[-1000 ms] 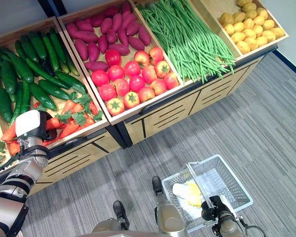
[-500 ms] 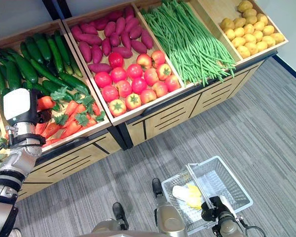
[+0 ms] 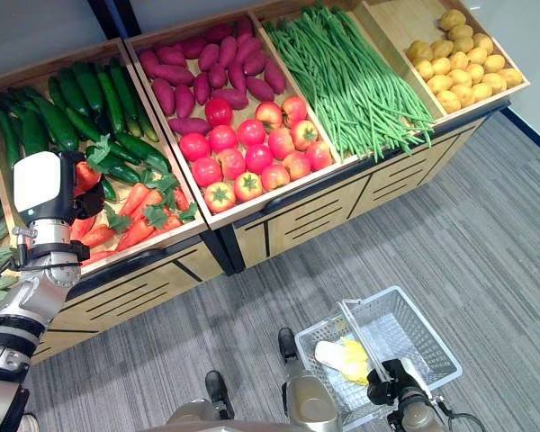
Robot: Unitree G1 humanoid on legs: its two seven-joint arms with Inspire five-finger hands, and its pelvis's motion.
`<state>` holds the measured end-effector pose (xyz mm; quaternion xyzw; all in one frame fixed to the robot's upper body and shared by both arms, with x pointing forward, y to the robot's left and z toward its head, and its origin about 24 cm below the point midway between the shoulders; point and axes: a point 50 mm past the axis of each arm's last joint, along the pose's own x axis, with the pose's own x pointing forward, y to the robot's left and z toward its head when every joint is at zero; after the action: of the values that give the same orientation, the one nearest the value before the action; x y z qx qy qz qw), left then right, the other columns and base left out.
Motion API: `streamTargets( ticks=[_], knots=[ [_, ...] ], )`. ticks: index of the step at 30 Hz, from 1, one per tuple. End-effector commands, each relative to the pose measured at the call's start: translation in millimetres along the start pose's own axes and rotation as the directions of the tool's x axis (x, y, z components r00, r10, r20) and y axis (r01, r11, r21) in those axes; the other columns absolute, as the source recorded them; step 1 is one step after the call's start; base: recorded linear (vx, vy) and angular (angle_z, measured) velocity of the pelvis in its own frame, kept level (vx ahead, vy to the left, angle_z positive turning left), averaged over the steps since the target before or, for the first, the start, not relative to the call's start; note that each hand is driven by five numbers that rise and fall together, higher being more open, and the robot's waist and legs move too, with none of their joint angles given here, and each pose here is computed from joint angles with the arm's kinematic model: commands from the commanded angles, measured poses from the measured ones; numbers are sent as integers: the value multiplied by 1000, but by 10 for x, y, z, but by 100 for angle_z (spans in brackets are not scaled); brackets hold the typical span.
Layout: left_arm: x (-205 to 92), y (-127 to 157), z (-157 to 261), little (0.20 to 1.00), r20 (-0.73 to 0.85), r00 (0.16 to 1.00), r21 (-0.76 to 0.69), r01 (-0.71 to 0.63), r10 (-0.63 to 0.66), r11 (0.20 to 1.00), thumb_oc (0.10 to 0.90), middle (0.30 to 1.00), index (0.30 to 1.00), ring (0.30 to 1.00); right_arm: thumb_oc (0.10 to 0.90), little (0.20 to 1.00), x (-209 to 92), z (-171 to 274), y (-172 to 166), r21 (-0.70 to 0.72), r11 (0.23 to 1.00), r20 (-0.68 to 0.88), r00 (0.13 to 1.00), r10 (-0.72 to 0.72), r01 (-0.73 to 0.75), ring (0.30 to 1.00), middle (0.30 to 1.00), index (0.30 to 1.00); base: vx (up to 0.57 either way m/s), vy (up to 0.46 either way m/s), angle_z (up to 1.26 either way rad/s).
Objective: Get the vegetables into the basket
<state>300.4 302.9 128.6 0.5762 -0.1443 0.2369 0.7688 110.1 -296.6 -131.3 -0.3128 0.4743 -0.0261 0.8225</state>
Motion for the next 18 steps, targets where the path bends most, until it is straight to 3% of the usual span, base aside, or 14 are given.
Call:
streamTargets(
  ticks=[1,2,5,18],
  knots=[
    [247,381,209,300,118,978,-114,-156,170,981,400,300,300,300,400,300,-36,-122,-110,16,999,-19,999,-47,47,300,300,300,3,2,4],
    [199,346,275,300,129,980,-188,-128,153,974,400,300,300,300,400,300,-43,-140,-107,22,999,-23,999,-46,46,300,300,300,4,2,3],
    [152,331,357,300,152,977,-237,-114,152,965,400,300,300,300,400,300,-45,-139,-90,28,999,-22,999,-41,41,300,300,300,0,0,0],
    [114,320,471,300,259,963,-173,-29,74,985,400,300,300,300,400,300,-58,-172,-87,41,999,-29,999,-35,37,300,300,300,0,0,0]
  ],
)
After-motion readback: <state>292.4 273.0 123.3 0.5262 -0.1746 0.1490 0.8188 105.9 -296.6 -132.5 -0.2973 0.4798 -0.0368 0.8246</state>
